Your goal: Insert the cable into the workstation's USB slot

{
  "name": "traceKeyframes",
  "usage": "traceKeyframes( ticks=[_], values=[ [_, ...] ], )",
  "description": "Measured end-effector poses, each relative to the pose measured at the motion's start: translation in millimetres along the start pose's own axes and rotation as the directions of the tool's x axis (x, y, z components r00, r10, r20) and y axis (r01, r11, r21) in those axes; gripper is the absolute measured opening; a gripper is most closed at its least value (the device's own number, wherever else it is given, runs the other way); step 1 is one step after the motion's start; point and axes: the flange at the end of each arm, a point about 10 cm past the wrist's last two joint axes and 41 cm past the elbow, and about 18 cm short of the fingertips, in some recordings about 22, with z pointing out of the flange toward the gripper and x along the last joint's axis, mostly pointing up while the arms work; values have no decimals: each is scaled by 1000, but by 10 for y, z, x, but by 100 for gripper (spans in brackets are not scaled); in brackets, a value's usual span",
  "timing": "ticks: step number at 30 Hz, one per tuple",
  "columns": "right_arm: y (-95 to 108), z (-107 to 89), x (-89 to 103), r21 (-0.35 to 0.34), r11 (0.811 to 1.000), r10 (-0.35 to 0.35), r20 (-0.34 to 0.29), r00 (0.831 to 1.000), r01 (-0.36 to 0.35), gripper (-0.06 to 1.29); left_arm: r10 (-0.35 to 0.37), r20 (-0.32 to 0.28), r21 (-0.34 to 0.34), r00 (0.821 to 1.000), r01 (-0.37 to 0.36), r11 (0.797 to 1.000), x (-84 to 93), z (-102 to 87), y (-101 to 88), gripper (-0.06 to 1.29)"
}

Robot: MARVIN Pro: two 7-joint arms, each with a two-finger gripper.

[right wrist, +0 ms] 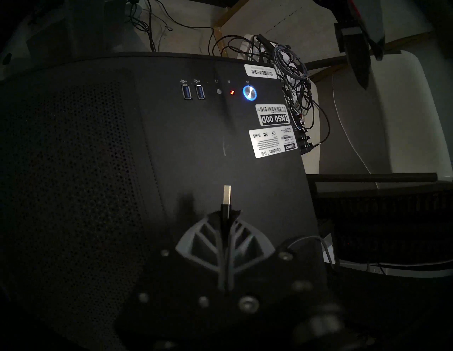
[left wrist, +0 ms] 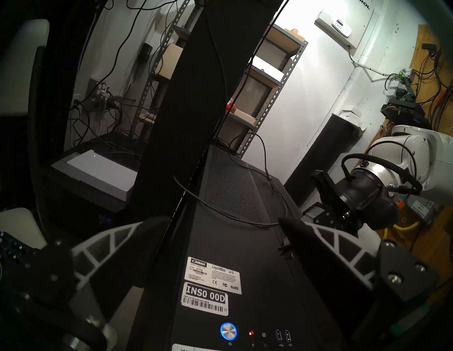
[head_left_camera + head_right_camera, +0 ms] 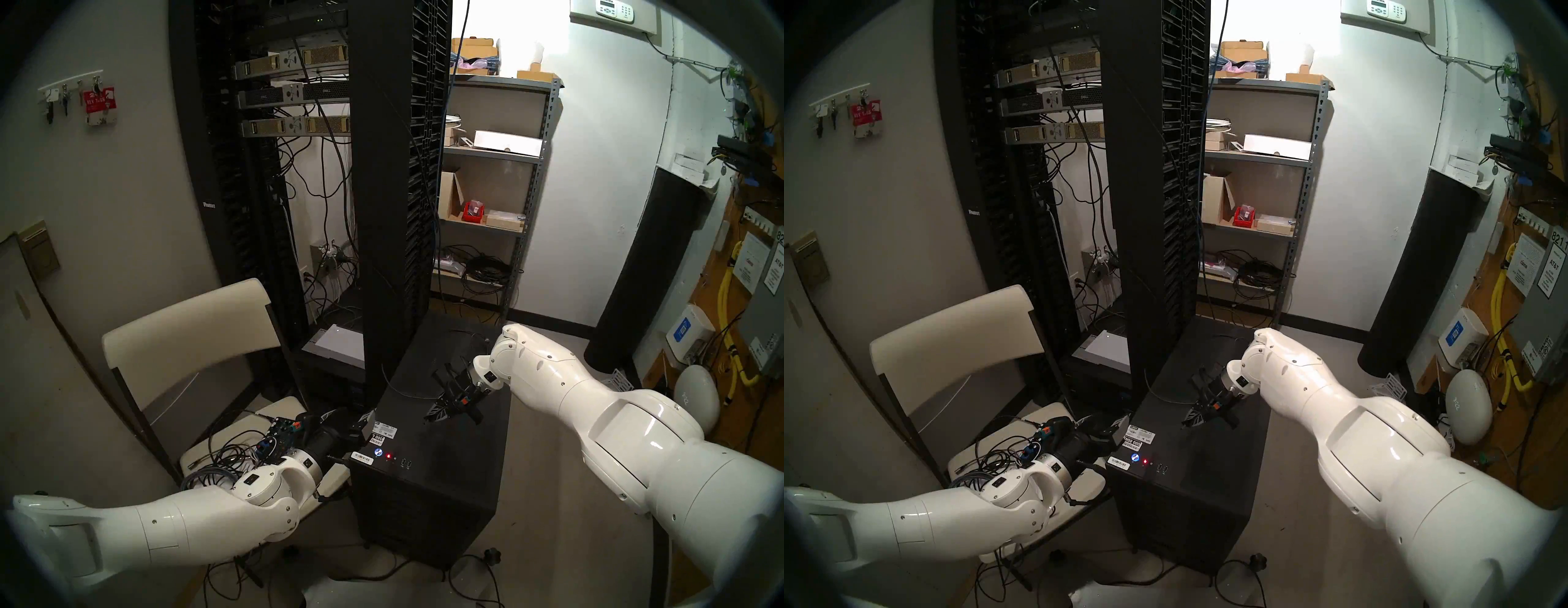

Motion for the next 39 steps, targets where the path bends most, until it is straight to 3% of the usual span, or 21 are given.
traceKeyframes(
  ticks=[31,32,33,39],
  values=[
    [-192,12,-15,104,992,66,21,998,-67,-2,-4,-3,-12,1000,4,1000,-4,28,44,126],
    [-193,11,-13,106,992,69,21,997,-71,-1,-5,-3,-12,1000,4,1000,-4,30,47,126],
    [-193,10,-11,108,991,72,21,997,-74,16,-5,-4,-12,1000,5,1000,-4,31,49,126],
    [-189,1,4,120,989,90,22,996,-92,28,-7,-4,-15,1000,7,1000,-6,41,63,126]
  ],
)
